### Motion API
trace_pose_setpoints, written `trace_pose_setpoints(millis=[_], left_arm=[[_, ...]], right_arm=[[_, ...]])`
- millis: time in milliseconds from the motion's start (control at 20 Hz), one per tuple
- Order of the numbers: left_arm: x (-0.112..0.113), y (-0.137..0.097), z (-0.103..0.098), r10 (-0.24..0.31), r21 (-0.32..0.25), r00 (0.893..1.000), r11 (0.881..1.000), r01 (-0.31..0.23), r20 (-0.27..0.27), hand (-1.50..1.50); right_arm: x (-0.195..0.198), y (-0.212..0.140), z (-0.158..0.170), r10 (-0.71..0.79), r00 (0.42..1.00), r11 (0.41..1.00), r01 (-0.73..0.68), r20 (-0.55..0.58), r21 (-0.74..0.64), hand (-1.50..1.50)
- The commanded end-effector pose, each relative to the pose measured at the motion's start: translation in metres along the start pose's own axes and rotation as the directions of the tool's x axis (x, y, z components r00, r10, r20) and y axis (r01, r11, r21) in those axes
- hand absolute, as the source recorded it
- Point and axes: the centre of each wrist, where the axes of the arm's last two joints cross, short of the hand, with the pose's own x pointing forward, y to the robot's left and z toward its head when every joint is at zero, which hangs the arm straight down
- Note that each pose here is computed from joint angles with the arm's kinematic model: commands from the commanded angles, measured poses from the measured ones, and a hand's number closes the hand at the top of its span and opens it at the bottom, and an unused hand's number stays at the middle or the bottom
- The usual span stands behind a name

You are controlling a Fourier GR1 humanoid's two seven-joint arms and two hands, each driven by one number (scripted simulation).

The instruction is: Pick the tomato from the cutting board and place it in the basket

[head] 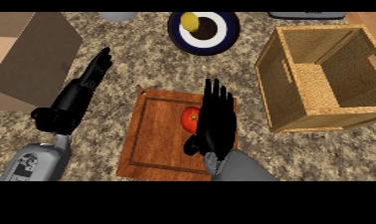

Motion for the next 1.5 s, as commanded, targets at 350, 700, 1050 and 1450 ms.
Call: trace_pose_setpoints(millis=[350, 700, 1050, 1450], left_arm=[[0.001, 0.014, 0.001, 0.005, -0.013, 1.000, 1.000, -0.005, -0.011, 0.00], [0.003, 0.006, 0.008, 0.009, 0.006, 1.000, 1.000, -0.009, -0.017, 0.00], [0.009, 0.026, -0.008, 0.002, -0.018, 1.000, 1.000, -0.002, -0.002, 0.00], [-0.001, 0.003, 0.004, 0.004, 0.014, 1.000, 1.000, -0.004, -0.025, 0.00]], right_arm=[[-0.016, 0.026, -0.013, -0.015, 0.973, 0.997, 0.032, -0.229, 0.069, -1.50], [0.000, 0.020, -0.011, 0.008, 0.984, 0.988, 0.020, -0.178, 0.153, 1.50], [-0.002, 0.049, -0.015, 0.072, 0.985, 0.987, -0.047, -0.158, 0.155, 1.50], [-0.045, 0.054, 0.053, 0.208, 0.882, 0.913, -0.330, 0.424, 0.238, 1.50]])
